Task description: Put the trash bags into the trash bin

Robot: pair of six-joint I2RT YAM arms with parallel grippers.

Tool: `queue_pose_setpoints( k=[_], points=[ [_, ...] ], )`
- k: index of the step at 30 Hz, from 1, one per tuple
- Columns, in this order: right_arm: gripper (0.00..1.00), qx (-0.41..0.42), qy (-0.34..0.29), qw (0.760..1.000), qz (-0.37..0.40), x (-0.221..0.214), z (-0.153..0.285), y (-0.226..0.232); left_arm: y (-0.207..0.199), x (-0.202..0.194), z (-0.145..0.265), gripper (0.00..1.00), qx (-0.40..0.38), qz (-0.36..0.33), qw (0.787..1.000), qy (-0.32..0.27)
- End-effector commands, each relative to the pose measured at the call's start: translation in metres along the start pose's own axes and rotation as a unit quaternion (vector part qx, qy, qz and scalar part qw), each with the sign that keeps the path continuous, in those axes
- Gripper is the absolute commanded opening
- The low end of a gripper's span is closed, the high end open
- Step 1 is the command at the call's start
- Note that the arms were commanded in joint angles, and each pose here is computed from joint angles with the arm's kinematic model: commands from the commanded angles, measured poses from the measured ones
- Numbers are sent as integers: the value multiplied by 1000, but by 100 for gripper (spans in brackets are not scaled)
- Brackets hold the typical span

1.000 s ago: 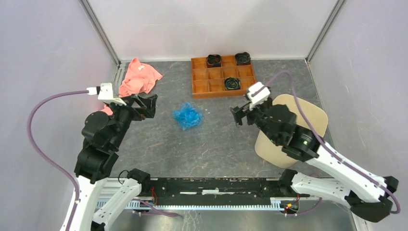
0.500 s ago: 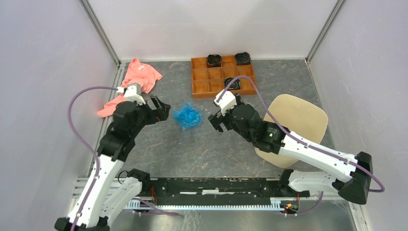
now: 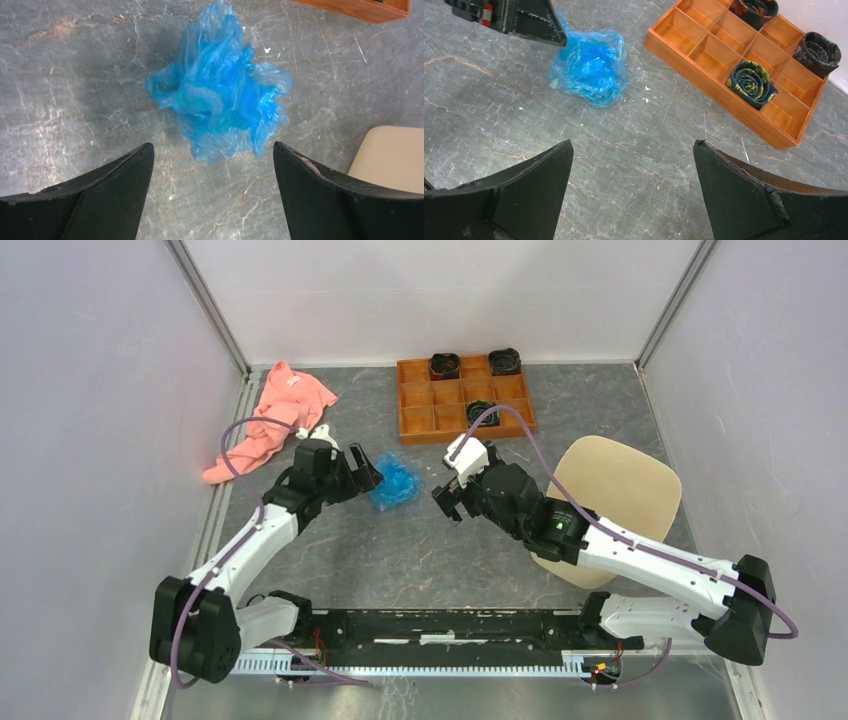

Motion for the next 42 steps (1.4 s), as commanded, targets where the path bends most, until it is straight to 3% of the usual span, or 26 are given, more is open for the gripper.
queue_pose_setpoints(
  k=[1,7,9,12,13,16,20,22,24,26,29,31,33,35,38,42],
  points=[
    [98,11,-36,999,-19,13,3,4,-10,37,-13,89,-6,5,998,-65],
    [98,14,-31,999,-17,13,-2,7,-14,43,-37,62,-14,7,998,-56],
    [98,14,-29,999,-16,13,-2,7,-17,47,-40,45,-20,7,998,-57],
    [98,12,-28,999,-16,13,1,5,-27,62,-35,8,-28,2,997,-65],
    [98,9,-27,999,-16,13,2,4,-35,71,-26,3,-41,0,996,-74],
    [98,1,-31,999,-17,15,7,0,-77,110,23,2,-126,-9,984,-128],
    [98,-13,-43,999,-16,21,12,-7,-142,157,133,2,-279,-59,929,-237],
    [98,-18,-52,998,-14,26,15,-10,-154,165,174,2,-304,-74,909,-274],
    [98,-18,-65,998,-19,32,19,-11,-149,160,191,2,-297,-69,908,-288],
    [98,-15,-76,997,-23,34,22,-11,-126,141,169,2,-252,-33,931,-261],
    [98,-9,-85,996,-29,31,22,-10,-80,84,110,2,-172,14,969,-175],
    [98,-3,-79,996,-28,26,19,-7,-58,45,82,2,-149,32,981,-124],
    [98,5,-67,997,-23,22,16,-3,-49,14,70,2,-161,41,982,-91],
    [98,21,-58,998,-17,16,12,3,-56,8,78,2,-191,43,977,-82],
    [98,72,-62,995,-12,12,7,20,-76,24,109,2,-244,41,963,-110],
    [98,147,-77,986,-13,13,3,47,-90,51,139,2,-255,28,955,-150]
  ],
)
Point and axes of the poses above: each gripper's point midway between its finger pads, its own z axis back along the fingers, its own y axis along the line the jaws close on, x = y × z, the point moved 3 cm from there along z, back along the fingers, and after that the axes turned 6 degrees about -z, right-handed, at the moved point
